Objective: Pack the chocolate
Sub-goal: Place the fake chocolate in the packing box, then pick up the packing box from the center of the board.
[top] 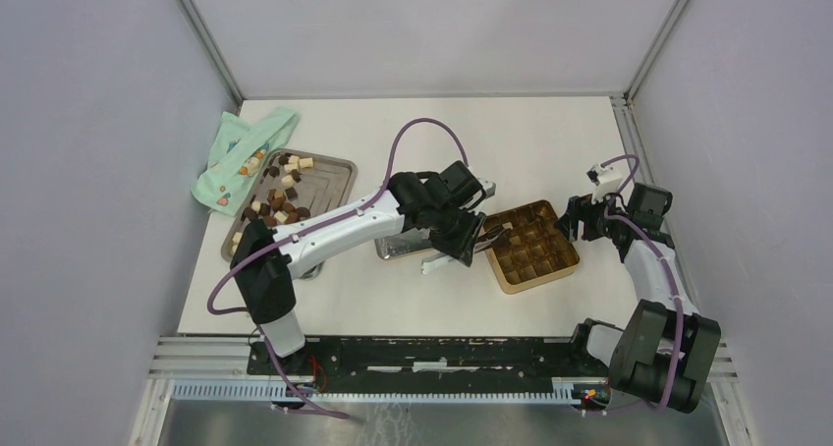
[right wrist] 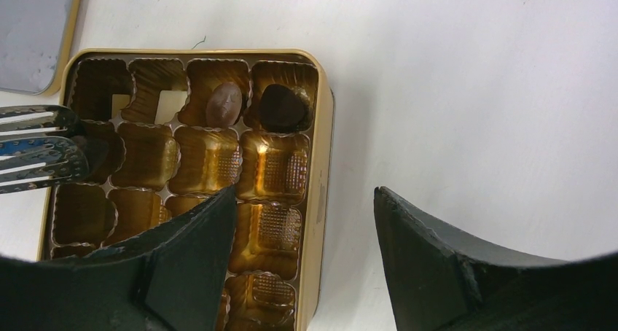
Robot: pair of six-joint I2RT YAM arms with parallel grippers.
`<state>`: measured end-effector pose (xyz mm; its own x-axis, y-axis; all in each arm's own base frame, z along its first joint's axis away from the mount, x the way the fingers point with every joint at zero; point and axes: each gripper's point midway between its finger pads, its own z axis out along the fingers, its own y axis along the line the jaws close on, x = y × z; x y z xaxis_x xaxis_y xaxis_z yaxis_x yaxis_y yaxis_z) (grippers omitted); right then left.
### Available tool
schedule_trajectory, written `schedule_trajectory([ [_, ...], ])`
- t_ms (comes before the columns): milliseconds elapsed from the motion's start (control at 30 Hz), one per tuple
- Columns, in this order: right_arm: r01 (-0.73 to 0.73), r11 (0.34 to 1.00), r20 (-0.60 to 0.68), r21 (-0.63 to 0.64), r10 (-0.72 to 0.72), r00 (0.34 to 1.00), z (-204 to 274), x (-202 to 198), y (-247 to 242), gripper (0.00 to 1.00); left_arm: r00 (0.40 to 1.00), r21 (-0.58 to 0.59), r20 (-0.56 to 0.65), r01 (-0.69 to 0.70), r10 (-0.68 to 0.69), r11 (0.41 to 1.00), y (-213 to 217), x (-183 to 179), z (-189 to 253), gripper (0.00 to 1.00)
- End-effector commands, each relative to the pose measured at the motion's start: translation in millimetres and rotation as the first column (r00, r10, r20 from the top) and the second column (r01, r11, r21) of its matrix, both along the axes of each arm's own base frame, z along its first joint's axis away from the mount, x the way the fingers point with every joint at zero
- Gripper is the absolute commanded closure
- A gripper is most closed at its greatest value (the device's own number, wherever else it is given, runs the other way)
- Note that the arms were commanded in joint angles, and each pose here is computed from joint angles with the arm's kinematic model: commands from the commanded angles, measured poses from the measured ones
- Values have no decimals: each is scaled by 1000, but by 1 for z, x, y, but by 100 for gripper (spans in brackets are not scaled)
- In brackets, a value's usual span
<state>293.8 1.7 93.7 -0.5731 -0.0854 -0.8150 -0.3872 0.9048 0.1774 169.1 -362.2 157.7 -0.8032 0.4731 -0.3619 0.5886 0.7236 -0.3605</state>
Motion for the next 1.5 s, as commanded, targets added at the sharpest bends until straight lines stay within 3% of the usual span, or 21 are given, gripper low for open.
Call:
schedule_trajectory([
  [0, -7, 1000, 47, -8, 7, 999, 7, 5, -1, 25, 996, -28, 71, 48, -46, 998, -7, 8, 15, 69],
  [200, -8, 1000, 47, -7, 9, 999, 8, 5, -1, 25, 996, -27, 77, 55, -53, 998, -8, 7, 16, 60],
  [533, -8, 1000, 47, -6, 8, 999, 8, 5, -1, 25, 996, -23, 69, 60, -58, 998, -8, 6, 13, 56],
  [1200, -38, 999, 46, 2, 38, 998, 8, 9, 1, 26, 978, -95, 204, -27, 46, 995, 1, 23, 54, 60],
  [1467, -75, 995, -83, -71, 69, 994, -5, 25, -14, 32, 963, -97, 250, -73, 96, 993, 13, 30, 58, 60],
])
